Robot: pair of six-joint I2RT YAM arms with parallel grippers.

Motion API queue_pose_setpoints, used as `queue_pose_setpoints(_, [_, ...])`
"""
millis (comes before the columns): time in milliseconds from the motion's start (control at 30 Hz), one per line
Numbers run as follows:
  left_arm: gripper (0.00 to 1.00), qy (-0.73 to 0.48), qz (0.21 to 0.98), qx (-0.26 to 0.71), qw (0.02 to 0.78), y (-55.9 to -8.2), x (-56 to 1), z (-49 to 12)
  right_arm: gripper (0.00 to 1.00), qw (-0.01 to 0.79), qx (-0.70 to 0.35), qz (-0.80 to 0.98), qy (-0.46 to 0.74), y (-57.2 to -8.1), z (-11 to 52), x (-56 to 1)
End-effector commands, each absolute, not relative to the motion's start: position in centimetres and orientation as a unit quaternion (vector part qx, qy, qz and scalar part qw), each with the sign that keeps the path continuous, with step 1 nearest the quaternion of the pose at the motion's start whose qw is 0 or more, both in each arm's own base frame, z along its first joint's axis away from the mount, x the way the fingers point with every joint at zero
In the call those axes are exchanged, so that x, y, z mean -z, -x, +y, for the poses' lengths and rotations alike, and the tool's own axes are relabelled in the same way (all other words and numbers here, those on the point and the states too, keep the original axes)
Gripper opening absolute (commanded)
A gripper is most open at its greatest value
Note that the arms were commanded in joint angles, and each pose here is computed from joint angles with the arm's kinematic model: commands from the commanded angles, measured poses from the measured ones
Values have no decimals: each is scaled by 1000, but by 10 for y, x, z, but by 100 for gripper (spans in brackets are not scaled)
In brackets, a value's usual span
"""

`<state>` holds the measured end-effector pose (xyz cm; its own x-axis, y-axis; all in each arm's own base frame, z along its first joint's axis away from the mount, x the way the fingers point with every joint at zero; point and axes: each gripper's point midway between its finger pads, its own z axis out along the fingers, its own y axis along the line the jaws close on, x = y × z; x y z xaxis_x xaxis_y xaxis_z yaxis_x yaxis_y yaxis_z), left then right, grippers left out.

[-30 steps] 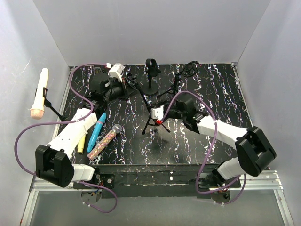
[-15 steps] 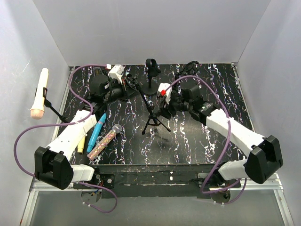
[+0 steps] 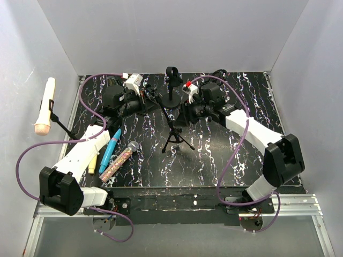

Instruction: Remove the microphone from the stand

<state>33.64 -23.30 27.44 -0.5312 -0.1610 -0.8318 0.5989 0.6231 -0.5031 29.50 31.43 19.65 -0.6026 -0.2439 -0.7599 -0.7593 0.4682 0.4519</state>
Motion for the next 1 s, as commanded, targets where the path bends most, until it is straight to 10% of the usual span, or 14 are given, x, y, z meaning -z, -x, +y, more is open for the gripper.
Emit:
queue_pose_setpoints(0, [0, -166, 749, 412, 492, -335, -301, -233, 56, 284, -473, 781, 291, -293, 332, -222])
queue_pose_setpoints(333, [0, -178, 746, 415, 489, -329, -300, -234, 44, 265, -478, 794, 265, -310, 341, -205])
queue_pose_setpoints(500, [0, -180, 745, 417, 489, -328, -299, -234, 1, 298, -470, 758, 341, -306, 345, -210])
queue_pose_setpoints(800, [0, -182, 741, 422, 491, -326, -301, -235, 1, 544, -122, 424, 713, -296, 322, -180])
queue_pose_setpoints(900, [0, -184, 741, 422, 489, -325, -301, -235, 51, 620, -58, 364, 693, -303, 322, -210])
queue_pose_setpoints(967, [0, -183, 742, 422, 488, -324, -300, -235, 61, 574, -106, 439, 683, -296, 315, -214])
